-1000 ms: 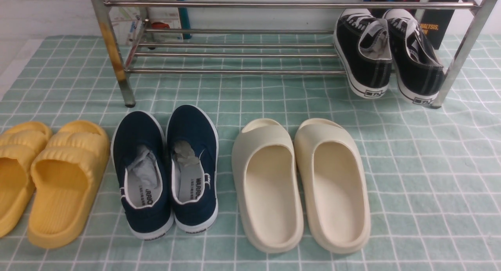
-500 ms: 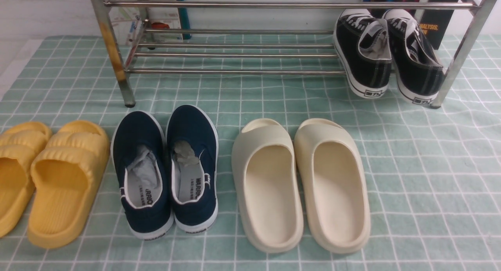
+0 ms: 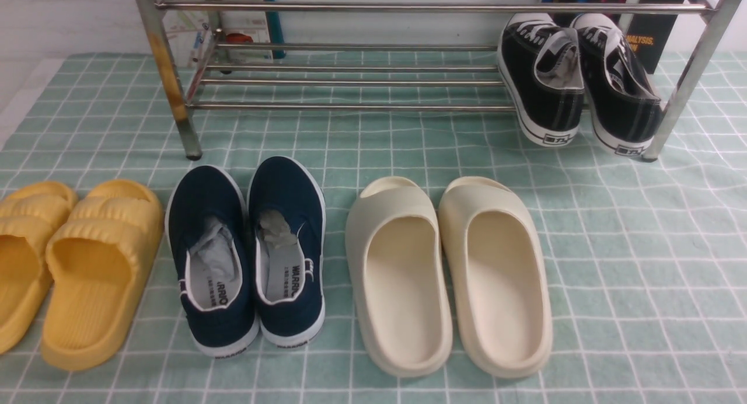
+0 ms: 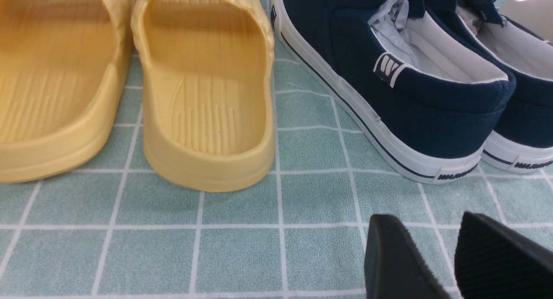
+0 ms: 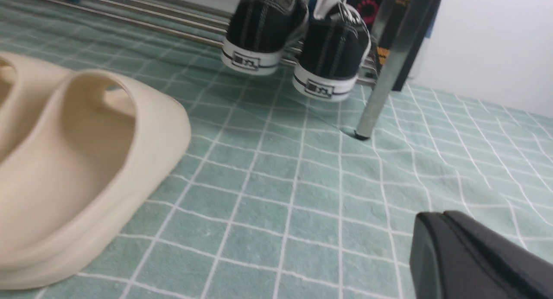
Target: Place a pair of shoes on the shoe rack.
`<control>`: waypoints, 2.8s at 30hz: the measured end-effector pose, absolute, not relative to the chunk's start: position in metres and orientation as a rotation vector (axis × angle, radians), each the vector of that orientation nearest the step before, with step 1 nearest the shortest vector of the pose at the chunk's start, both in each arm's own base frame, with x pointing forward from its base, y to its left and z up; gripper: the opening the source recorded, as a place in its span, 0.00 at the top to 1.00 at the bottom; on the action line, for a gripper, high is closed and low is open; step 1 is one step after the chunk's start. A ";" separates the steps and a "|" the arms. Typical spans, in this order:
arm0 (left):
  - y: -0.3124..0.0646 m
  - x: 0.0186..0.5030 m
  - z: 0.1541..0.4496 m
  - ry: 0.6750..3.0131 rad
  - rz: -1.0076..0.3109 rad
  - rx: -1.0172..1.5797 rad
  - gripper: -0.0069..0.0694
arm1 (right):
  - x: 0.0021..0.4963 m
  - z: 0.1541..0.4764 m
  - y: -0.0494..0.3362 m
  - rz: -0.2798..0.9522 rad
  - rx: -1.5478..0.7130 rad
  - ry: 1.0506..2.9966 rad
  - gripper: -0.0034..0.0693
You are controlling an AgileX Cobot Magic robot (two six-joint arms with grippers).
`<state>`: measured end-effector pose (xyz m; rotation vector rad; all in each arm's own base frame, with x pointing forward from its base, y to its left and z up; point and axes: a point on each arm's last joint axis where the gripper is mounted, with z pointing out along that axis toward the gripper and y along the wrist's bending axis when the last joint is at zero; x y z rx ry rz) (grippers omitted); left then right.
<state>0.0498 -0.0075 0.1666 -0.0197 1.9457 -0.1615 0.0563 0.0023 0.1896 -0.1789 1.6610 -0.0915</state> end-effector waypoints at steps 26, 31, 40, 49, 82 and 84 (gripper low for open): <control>-0.007 0.050 0.167 1.946 -0.161 -0.020 0.60 | 0.052 0.173 -0.002 -0.105 -0.095 1.882 0.92; -0.007 0.050 0.167 1.946 -0.161 -0.020 0.60 | 0.052 0.173 -0.002 -0.106 -0.095 1.883 0.92; -0.007 0.050 0.167 1.946 -0.161 -0.020 0.60 | 0.052 0.173 -0.002 -0.106 -0.095 1.883 0.91; -0.007 0.050 0.167 1.946 -0.161 -0.020 0.60 | 0.052 0.174 -0.001 -0.004 0.041 1.876 0.96; -0.007 0.050 0.167 1.946 -0.161 -0.020 0.60 | 0.052 0.174 -0.001 0.024 0.080 1.873 0.95; -0.007 0.050 0.167 1.946 -0.161 -0.020 0.60 | 0.052 0.174 -0.001 0.024 0.080 1.873 0.94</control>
